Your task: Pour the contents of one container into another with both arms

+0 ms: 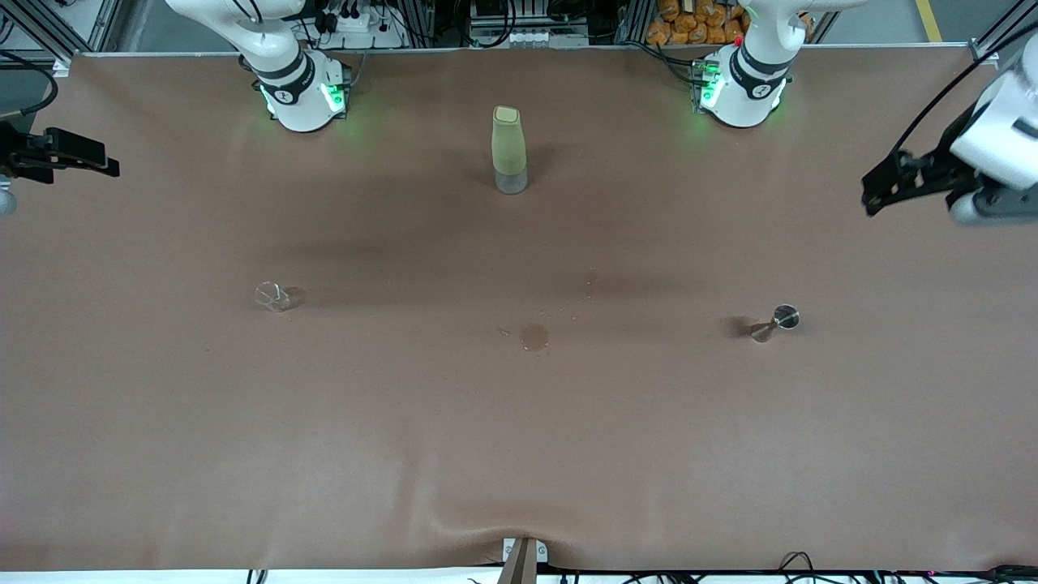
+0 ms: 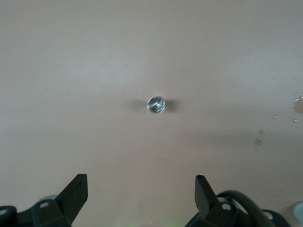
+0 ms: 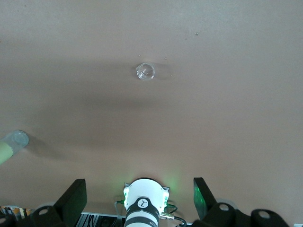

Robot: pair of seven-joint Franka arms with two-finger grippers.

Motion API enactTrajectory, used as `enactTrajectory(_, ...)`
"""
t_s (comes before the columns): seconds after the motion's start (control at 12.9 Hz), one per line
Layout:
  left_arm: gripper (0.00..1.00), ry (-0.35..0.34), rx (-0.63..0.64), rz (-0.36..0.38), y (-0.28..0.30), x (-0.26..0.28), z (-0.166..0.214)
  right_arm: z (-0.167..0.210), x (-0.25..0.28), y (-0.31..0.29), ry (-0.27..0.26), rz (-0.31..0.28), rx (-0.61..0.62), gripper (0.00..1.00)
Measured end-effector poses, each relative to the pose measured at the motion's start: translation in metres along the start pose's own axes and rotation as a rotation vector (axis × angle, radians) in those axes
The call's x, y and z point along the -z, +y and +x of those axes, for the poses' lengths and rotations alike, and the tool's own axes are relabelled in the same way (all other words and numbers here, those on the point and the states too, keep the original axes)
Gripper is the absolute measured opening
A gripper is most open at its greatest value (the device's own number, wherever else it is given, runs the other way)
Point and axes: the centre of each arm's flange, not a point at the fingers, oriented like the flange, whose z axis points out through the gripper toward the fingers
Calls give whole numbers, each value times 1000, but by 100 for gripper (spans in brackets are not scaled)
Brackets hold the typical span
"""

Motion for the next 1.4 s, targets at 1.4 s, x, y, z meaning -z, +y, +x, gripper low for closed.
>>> enactTrajectory(1.4, 100, 7, 28, -57, -30, -41, -2, 12, 9, -6, 97, -40, 9, 100)
